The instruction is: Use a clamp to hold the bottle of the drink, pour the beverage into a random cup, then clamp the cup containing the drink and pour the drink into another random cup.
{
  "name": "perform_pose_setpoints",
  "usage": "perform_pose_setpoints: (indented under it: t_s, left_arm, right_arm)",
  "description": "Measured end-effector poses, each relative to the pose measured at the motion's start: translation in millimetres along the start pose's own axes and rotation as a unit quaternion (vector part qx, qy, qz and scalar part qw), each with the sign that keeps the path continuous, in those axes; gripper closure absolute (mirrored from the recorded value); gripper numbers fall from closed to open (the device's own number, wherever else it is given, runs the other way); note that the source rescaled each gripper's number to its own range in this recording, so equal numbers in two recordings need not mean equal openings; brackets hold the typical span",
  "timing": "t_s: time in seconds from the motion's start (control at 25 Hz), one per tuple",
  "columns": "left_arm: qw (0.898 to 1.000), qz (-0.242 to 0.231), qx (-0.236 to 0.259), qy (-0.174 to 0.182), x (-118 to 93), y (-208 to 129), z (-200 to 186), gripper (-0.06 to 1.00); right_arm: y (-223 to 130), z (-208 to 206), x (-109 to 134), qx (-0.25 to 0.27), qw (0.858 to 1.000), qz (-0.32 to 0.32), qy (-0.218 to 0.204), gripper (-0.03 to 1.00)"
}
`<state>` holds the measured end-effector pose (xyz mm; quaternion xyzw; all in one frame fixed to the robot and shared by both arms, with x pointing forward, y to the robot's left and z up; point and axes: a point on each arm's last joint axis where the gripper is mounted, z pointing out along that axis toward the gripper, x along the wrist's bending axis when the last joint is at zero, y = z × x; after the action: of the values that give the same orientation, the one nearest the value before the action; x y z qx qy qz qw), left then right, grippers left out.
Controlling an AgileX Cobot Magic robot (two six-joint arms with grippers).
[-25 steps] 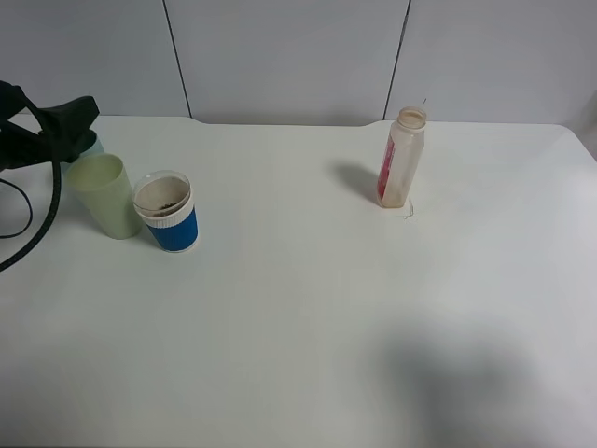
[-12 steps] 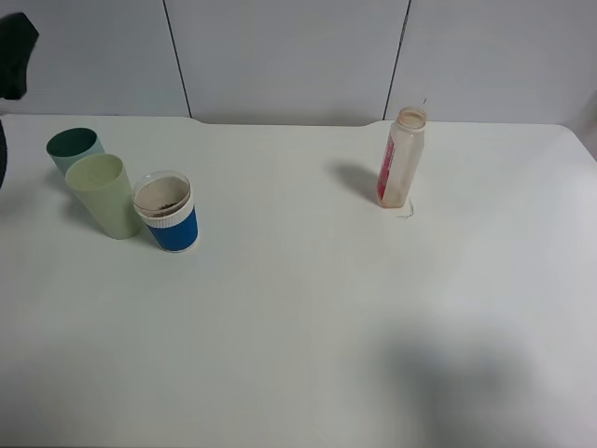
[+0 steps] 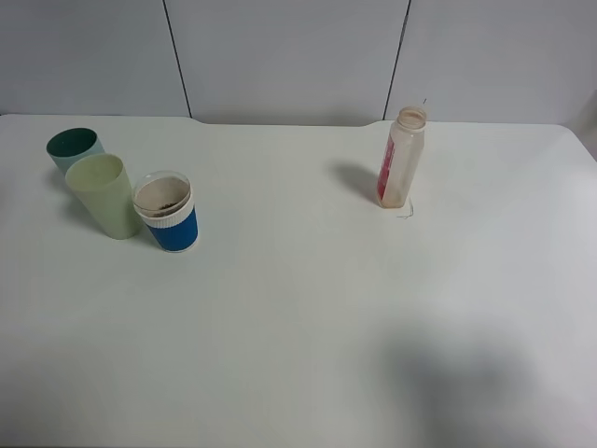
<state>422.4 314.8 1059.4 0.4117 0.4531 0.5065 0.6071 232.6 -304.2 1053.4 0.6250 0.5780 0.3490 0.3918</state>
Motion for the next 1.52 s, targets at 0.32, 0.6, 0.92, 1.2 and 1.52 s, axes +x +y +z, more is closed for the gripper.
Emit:
perform_pose_setpoints:
  t_s: [0.32, 0.6, 0.92, 1.2, 1.52]
  left_arm:
    - [0.999, 0.006, 0.02, 0.041, -2.3, 18.9, -24.6, 0.1]
    - [0.996, 0.018, 0.043, 0.081, -2.8, 29.3, -48.8, 0.1]
    - [0.99, 0.049, 0.073, 0.109, -5.2, 35.1, -77.1, 0.1]
    - [0.984, 0.064, 0.107, 0.127, -9.0, 49.6, -95.0, 0.12]
    - [0.976, 0.079, 0.148, 0.142, -12.4, 52.6, -120.2, 0.12]
  right_arm:
    - [0.0, 0.0, 0.0, 0.0, 1.0, 0.0, 0.0, -0.01]
    - [0.0, 0.0, 0.0, 0.0, 1.0, 0.0, 0.0, -0.01]
    - [0.0, 0.0, 0.0, 0.0, 1.0, 0.0, 0.0, -0.01]
    - [0.0, 0.0, 0.0, 0.0, 1.0, 0.0, 0.0, -0.01]
    - [0.0, 0.0, 0.0, 0.0, 1.0, 0.0, 0.0, -0.01]
